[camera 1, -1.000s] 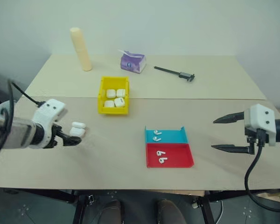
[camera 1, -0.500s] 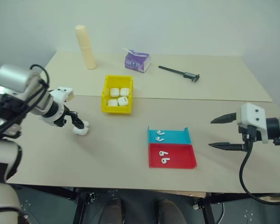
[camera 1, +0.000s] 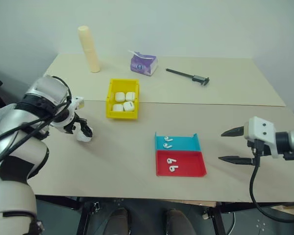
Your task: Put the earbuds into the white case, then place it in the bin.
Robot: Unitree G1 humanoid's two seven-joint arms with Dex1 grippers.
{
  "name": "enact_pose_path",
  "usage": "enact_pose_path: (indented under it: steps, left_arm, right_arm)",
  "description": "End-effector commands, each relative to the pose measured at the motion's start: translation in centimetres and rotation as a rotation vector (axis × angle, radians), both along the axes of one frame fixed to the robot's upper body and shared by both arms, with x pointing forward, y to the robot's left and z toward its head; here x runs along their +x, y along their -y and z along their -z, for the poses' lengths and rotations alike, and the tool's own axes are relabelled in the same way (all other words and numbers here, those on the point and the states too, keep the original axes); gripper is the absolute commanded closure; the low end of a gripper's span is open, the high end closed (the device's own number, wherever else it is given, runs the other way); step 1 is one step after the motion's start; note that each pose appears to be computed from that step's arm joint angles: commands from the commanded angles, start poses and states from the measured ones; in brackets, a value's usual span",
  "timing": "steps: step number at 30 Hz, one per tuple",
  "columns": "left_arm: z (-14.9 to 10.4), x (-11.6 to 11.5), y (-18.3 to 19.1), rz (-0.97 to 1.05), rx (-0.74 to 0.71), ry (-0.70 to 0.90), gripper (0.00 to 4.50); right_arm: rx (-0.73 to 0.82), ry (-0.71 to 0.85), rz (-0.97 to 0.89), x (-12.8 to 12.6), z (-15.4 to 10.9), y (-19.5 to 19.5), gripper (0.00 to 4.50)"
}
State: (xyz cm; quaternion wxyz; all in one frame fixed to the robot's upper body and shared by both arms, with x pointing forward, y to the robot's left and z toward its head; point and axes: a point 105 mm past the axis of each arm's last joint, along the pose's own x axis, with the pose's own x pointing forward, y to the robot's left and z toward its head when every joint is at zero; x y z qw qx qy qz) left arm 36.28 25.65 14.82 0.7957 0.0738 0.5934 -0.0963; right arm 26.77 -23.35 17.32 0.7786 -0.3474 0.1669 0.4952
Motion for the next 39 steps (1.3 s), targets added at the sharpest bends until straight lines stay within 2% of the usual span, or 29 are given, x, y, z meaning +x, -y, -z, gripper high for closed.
enact_pose_path:
  steps: [1,26,29,32,33,39]
  left_arm:
    - [-1.0,0.5,-0.6,0.008,0.021,0.029,0.0]
    - [1.7,0.4,-0.6,-0.001,0.044,-0.029,0.0]
    - [1.8,0.5,-0.7,-0.006,0.049,-0.024,0.6]
    - [1.9,0.5,-0.7,-0.003,0.047,-0.025,1.58]
    - [1.9,0.6,-0.6,0.004,0.047,-0.018,1.76]
    - [0.7,1.4,-0.1,0.076,0.038,0.047,1.76]
  right_arm:
    - [-0.017,0.05,0.009,-0.2,-1.4,0.2,0.03]
    - [-0.056,0.045,0.028,-0.1,-0.6,0.4,0.03]
    - [-0.054,0.044,0.029,-0.1,-0.6,0.4,0.0]
    - [-0.055,0.044,0.03,-0.1,-0.6,0.4,0.0]
    - [-0.055,0.044,0.032,0.0,-0.6,0.4,0.0]
    - [-0.06,0.049,0.032,-0.1,-0.7,0.4,0.0]
